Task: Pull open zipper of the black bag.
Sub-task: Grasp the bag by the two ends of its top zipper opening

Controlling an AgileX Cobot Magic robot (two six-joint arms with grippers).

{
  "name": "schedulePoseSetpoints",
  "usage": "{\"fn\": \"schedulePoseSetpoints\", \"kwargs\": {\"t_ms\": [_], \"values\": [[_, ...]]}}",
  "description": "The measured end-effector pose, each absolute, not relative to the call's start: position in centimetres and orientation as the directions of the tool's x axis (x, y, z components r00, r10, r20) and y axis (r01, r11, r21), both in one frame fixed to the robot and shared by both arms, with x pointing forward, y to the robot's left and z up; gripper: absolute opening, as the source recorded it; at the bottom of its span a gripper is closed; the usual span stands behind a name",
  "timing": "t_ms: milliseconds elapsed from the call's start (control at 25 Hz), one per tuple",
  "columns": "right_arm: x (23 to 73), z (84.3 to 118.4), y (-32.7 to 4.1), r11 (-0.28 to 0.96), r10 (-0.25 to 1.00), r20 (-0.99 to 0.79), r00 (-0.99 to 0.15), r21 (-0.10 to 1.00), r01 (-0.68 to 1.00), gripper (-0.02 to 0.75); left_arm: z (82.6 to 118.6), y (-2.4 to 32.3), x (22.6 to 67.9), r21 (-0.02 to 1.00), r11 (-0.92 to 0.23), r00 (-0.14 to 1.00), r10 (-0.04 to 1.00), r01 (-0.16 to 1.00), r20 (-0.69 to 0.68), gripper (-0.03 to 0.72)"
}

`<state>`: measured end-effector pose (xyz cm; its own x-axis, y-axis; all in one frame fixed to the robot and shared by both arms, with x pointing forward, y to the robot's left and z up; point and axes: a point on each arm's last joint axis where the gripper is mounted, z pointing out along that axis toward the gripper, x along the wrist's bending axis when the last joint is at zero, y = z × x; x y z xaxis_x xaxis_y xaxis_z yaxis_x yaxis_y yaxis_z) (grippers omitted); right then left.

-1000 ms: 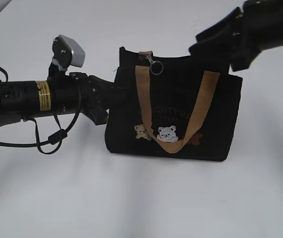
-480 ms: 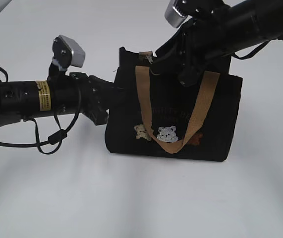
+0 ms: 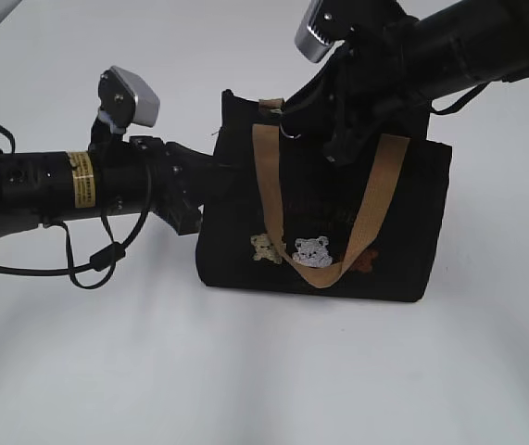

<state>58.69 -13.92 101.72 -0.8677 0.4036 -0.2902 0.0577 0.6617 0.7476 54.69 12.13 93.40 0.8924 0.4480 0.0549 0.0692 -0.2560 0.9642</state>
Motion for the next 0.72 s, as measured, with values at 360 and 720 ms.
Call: {"fn": "schedulePoseSetpoints", "kwargs": {"t_ms": [360,720], "values": [[58.5,103.2,-15.4,0.583,0.507,-0.170,-0.845,0.790,0.190,0.007,93.4,12.1,54.7,0.965,-0.252,0.894,0.444,0.067,0.054,0.067],[57.6,105.5,-24.7,0.346,0.722,0.177,-0.669,0.745,0.570,0.002,93.5,11.9,54.6,0.969,-0.241,0.898,0.438,0.060,0.053,0.067]]}}
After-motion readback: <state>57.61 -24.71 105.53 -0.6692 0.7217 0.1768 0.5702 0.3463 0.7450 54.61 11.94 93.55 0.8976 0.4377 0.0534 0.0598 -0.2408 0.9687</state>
